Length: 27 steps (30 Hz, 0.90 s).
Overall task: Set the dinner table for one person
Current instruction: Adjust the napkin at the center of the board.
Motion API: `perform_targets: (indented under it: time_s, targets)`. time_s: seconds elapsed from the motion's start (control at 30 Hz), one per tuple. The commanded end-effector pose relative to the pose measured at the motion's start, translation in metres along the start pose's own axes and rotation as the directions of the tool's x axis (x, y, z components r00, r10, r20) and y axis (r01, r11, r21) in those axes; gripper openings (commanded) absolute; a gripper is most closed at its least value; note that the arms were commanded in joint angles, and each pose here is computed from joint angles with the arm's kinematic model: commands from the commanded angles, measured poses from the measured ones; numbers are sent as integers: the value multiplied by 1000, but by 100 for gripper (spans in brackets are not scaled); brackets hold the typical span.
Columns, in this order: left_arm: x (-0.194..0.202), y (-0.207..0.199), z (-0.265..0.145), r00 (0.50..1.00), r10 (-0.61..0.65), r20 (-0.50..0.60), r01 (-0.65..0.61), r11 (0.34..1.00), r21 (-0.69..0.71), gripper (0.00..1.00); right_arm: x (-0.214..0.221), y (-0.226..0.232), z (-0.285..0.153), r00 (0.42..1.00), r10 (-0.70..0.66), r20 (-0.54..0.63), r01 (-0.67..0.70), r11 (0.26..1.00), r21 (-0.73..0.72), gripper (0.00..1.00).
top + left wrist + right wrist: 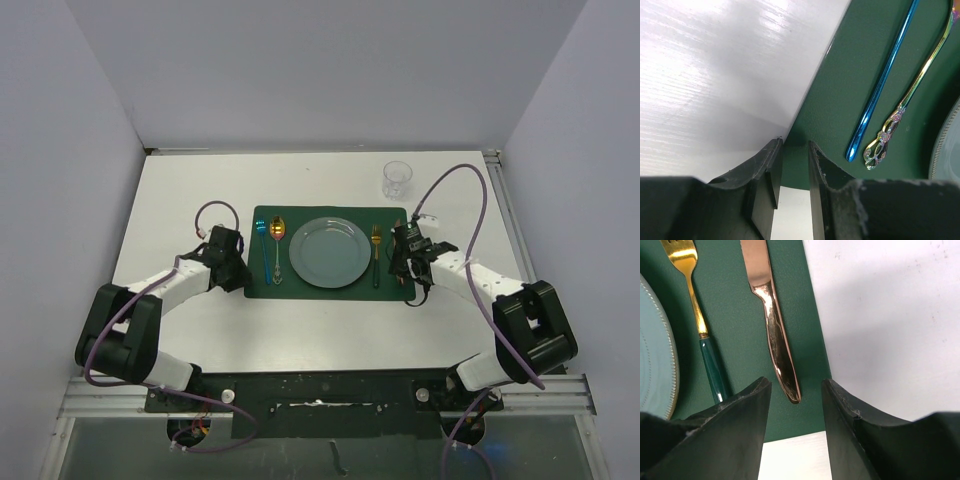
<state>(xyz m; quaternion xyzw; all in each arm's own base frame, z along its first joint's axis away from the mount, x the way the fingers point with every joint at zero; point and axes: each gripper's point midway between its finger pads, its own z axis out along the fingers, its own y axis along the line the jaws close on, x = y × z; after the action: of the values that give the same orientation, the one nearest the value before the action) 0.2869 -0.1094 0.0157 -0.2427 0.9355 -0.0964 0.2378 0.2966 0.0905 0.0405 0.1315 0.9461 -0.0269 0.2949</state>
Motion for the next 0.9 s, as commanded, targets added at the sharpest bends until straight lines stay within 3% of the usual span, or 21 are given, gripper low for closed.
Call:
perform_targets:
  time_s: [0.0, 0.87]
  targets:
    - [-6, -15, -11, 1000, 11, 6, -12, 999, 44, 23, -33, 5, -7, 996, 28, 89, -28, 1000, -4, 46]
    - [6, -39, -24, 995, 104, 9, -104, 994, 33, 23, -43, -2, -16, 993, 32, 114, -32, 999, -1, 45]
